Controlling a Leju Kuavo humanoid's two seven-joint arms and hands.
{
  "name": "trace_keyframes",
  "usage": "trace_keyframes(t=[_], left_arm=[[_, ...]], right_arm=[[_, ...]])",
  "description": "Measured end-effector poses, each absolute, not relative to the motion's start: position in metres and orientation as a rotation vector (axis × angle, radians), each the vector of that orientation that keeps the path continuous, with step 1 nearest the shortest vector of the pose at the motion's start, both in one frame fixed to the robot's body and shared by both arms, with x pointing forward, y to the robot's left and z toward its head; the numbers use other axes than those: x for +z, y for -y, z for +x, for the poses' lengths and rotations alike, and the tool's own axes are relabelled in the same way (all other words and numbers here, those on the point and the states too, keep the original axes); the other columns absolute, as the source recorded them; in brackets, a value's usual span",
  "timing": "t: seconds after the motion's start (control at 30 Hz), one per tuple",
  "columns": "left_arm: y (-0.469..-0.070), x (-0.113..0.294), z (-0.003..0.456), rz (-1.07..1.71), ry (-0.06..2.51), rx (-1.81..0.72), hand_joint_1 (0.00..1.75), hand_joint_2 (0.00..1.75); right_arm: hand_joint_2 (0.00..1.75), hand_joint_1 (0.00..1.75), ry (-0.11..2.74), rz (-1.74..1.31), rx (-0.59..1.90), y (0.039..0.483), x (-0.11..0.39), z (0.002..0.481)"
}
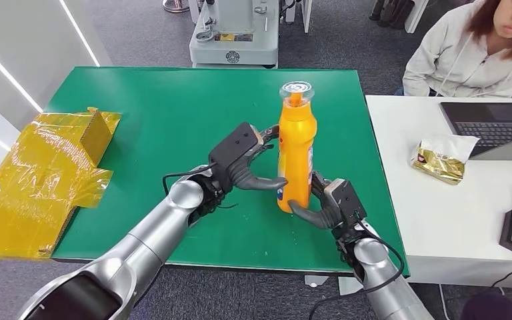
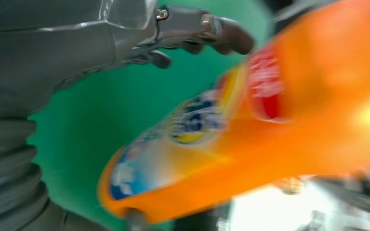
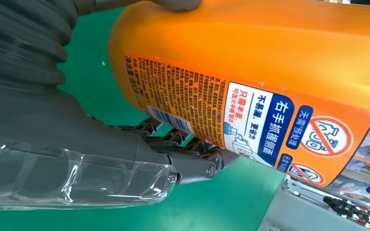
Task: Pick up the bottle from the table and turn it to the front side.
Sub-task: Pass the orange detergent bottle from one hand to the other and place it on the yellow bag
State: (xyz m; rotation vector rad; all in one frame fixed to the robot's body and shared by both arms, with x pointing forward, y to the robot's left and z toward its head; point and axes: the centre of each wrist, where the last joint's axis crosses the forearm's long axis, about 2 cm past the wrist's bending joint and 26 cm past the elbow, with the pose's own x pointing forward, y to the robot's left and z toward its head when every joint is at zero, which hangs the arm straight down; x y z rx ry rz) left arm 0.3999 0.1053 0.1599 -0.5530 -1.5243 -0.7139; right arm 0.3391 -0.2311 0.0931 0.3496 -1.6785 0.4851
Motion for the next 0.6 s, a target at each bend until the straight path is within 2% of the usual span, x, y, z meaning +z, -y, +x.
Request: trace_keyframes(t=[0.37, 0.6], left_arm=[[-0.112, 0.156, 0.403, -0.761, 1.289, -0.630, 0.00, 1.75], [-0.103, 0.184, 0.415, -0.776, 1.382, -0.528, 0.00, 1.75]], right_arm=[[1.75, 1.75, 1.670, 0.340, 0.484, 0.235, 0.089, 0.343], [1.75, 1.75, 1.679, 0.318, 0.488, 0.236, 0.090, 0.347]])
